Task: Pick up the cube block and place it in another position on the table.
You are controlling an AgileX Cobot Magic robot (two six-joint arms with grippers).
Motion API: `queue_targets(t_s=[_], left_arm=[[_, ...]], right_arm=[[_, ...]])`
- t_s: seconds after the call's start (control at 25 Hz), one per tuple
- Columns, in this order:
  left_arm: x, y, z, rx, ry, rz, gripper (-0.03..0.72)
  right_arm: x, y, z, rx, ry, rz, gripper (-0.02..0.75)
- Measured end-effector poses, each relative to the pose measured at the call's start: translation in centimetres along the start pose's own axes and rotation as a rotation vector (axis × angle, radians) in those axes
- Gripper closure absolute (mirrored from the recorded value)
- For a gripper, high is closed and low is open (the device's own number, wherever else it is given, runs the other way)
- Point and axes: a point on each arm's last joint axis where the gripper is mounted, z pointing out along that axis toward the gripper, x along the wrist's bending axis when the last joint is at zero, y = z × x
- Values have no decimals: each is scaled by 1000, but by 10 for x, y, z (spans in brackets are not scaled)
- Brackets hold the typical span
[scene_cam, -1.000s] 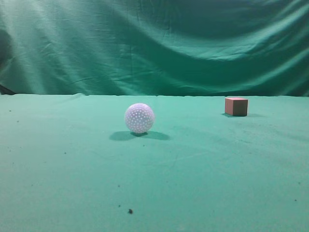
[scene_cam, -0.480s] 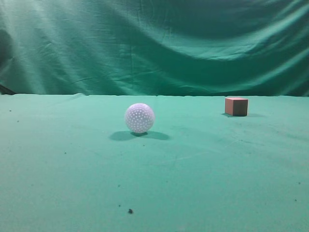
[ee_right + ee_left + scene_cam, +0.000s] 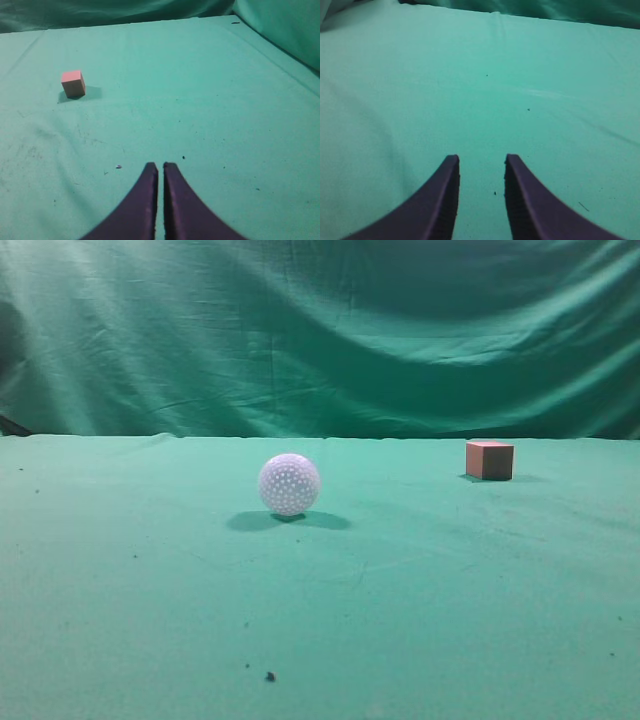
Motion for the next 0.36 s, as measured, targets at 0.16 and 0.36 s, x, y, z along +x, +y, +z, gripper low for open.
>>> queue_targets(t_s=[0.16,0.36], left_arm=[[0,0,0,0,0,0,426],[0,0,0,0,0,0,426]], right_arm=[[0,0,0,-2,1,2,738],[0,0,0,-2,1,2,738]])
